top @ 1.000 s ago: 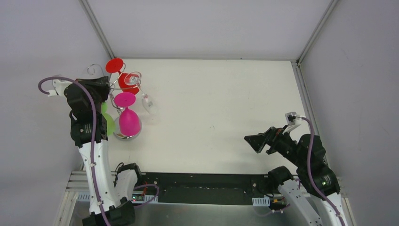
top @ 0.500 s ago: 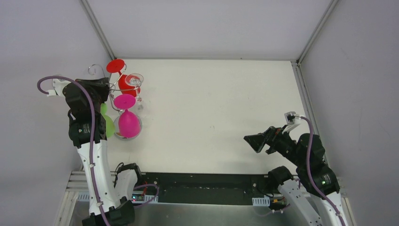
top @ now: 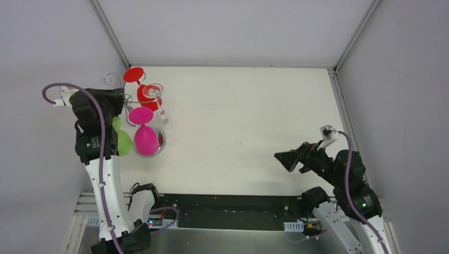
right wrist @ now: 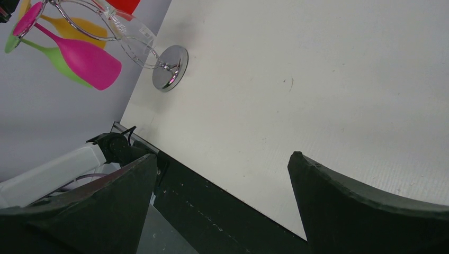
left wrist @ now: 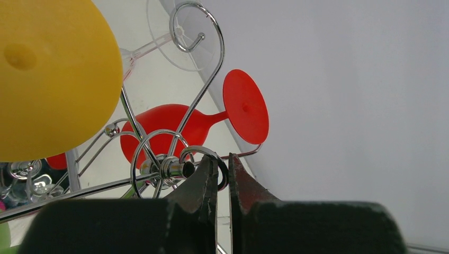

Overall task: Take the wine glass off the wine glass rack
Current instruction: Pick up the wine rack from the center of the board.

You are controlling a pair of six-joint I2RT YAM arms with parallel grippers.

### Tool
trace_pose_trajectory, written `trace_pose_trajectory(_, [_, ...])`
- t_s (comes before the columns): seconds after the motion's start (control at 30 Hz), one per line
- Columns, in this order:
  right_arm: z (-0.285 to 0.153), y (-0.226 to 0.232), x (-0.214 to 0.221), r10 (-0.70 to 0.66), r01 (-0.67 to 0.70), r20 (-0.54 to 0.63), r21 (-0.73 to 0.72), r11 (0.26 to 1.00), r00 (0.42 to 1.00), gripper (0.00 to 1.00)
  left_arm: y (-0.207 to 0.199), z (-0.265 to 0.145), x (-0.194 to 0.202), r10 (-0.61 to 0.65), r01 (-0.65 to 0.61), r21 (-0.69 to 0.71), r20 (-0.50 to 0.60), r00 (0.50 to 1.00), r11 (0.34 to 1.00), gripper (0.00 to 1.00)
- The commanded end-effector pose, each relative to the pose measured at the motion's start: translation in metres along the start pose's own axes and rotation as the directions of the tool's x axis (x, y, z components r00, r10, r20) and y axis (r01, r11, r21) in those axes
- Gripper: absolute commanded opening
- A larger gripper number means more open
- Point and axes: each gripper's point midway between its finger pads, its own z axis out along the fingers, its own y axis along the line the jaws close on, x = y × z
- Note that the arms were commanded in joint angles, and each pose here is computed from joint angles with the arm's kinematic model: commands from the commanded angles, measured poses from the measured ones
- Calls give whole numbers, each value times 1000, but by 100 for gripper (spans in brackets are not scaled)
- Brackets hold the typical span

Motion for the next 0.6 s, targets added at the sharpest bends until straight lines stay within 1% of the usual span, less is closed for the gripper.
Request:
trace_pose_trajectory(0.0, [0, 9, -6, -3, 3, 2, -31, 1000, 1000, 99, -114, -53, -61, -90, 15, 398, 170, 981, 917, 0])
trace_pose_trajectory(0.17, [1, 10, -5, -3, 2, -6, -34, 999, 1000, 99, -121, -54, -62, -108, 33, 416, 159, 981, 909, 0])
trace_pose_trajectory(0.37, [2, 11, -5, 1, -1, -11, -38, 999, 1000, 99, -134, -52, -61, -141, 72, 458, 118, 983, 886, 0])
trace_pose_trajectory(0.57, [3, 13, -7, 0, 0, -13, -45, 999, 1000, 99, -145, -54, -65, -151, 81, 482, 108, 983, 872, 0])
